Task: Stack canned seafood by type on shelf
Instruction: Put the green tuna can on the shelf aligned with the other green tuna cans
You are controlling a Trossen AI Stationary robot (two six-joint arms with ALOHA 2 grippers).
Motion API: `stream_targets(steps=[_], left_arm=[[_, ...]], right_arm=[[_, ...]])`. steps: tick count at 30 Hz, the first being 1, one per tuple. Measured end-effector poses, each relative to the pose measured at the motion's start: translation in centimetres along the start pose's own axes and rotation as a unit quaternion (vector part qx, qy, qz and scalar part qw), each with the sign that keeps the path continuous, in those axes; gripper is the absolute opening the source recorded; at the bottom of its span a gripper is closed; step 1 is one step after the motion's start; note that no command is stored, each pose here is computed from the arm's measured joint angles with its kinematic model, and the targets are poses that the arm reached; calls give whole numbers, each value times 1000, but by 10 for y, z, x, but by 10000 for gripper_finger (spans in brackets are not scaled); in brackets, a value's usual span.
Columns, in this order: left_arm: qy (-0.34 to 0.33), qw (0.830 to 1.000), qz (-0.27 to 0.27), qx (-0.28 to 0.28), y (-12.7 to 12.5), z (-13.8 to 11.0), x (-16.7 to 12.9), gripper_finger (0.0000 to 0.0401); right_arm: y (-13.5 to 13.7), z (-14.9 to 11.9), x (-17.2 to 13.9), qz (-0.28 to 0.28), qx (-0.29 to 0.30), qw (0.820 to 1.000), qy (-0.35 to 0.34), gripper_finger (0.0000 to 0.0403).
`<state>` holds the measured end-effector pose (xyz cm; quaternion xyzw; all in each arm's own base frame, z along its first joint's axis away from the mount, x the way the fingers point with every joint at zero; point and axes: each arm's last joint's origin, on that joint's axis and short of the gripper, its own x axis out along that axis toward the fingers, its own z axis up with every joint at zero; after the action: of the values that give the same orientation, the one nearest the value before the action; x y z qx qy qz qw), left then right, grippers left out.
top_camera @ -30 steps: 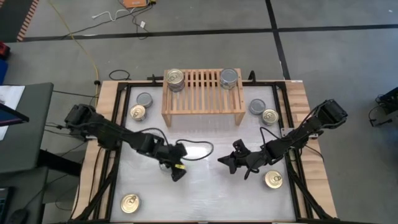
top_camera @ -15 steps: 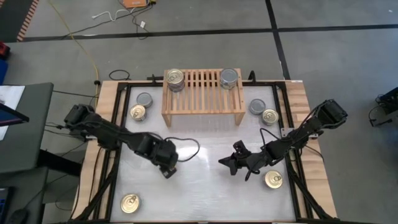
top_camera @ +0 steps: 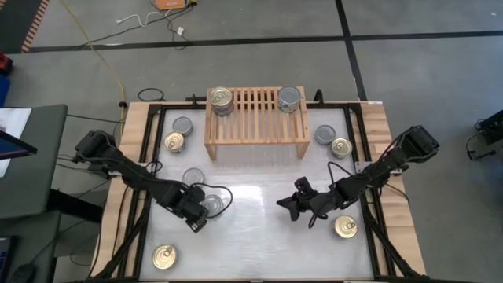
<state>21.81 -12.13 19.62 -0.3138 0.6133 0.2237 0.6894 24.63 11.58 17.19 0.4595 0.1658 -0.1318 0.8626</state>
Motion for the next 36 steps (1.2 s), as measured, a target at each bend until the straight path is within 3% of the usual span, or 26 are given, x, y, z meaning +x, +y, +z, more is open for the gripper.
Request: stream_targets(steps=[9,13,17,21,27,36], left_arm=[[-91,995,39,-16,21,30,17,190],[-155,988,-20,6,13,53,15,190],[-226,966,-113,51,-3,73,7,190],[-256,955,-142,51,-5,85,2,190],[-240,959,-148,6,2,82,-6,190],[-206,960,-153,-115,8,48,-24,190]], right_arm=[[-5,7,4,-16,1,1000,-9,26],[-6,9,5,-23,3,1000,-12,26],[-8,11,6,-27,3,1000,-15,26],[-8,12,7,-27,4,999,-16,26],[-8,11,6,-26,19,999,-16,26],[-8,12,7,-28,24,999,-17,26]])
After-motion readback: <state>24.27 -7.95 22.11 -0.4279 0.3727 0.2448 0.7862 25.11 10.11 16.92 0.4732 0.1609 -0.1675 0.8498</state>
